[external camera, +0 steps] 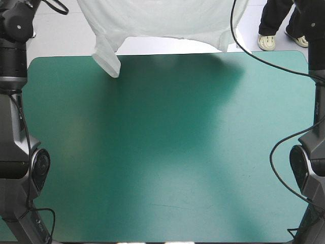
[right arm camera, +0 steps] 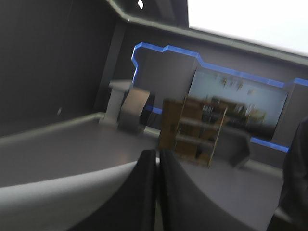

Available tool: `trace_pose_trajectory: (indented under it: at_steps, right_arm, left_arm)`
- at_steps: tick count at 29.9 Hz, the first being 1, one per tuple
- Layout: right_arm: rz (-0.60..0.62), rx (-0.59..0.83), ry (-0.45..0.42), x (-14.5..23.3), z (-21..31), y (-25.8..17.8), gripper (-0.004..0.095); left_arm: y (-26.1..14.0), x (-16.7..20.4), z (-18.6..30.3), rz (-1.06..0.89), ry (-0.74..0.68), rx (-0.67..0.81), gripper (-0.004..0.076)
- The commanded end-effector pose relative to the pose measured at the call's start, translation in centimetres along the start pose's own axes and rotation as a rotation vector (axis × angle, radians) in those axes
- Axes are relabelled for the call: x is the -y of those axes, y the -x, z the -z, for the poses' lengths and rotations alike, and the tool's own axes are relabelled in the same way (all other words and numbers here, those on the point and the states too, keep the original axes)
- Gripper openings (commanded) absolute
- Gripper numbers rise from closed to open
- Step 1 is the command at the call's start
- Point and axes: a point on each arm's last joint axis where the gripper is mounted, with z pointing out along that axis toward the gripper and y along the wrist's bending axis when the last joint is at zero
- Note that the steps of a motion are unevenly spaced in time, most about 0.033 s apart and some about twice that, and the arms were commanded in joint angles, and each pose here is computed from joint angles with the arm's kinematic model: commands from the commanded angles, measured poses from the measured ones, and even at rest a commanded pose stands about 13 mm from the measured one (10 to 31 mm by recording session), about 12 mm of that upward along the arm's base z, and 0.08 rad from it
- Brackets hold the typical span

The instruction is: Fold the cloth

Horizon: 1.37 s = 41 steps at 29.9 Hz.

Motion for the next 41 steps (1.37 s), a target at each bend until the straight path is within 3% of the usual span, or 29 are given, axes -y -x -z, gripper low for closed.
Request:
trace_pose_trajectory:
  at_steps: [1, 4, 10, 22, 28, 36, 41]
  right_arm:
    - [-0.021, -0.086, 0.029, -0.1, 0.4, -0.9, 0.0005]
    - [-0.039, -0.231, 0.09, -0.9, 0.7, -3.1, 0.0005]
    - [-0.065, -0.401, 0.147, -2.0, 4.0, -4.6, 0.0005]
    - [-0.133, -0.704, 0.17, -6.1, 18.1, -12.7, 0.0005]
    - [-0.155, -0.791, 0.171, -7.8, 23.9, -15.9, 0.0004]
    - [-0.25, -0.989, 0.211, -9.8, 28.5, -20.1, 0.0004]
    - [-0.286, -1.074, 0.219, -10.4, 31.2, -20.5, 0.0004]
  left_arm:
    - [-1.9, 0.5, 0.1, 0.071, -0.013, -0.105, 0.0019]
    - [-6.2, 1.8, 0.2, 0.106, -0.048, -0.274, 0.0019]
    - [-10.3, 3.8, 4.8, 0.097, -0.111, -0.482, 0.0019]
    - [-13.3, 6.8, 16.3, 0.097, -0.279, -0.859, 0.0019]
    - [-15.7, 8.0, 20.4, 0.11, -0.326, -1.054, 0.0019]
    - [-17.4, 9.3, 25.9, 0.207, -0.27, -1.138, 0.0019]
    - [-17.0, 9.4, 29.2, 0.183, -0.256, -1.176, 0.0019]
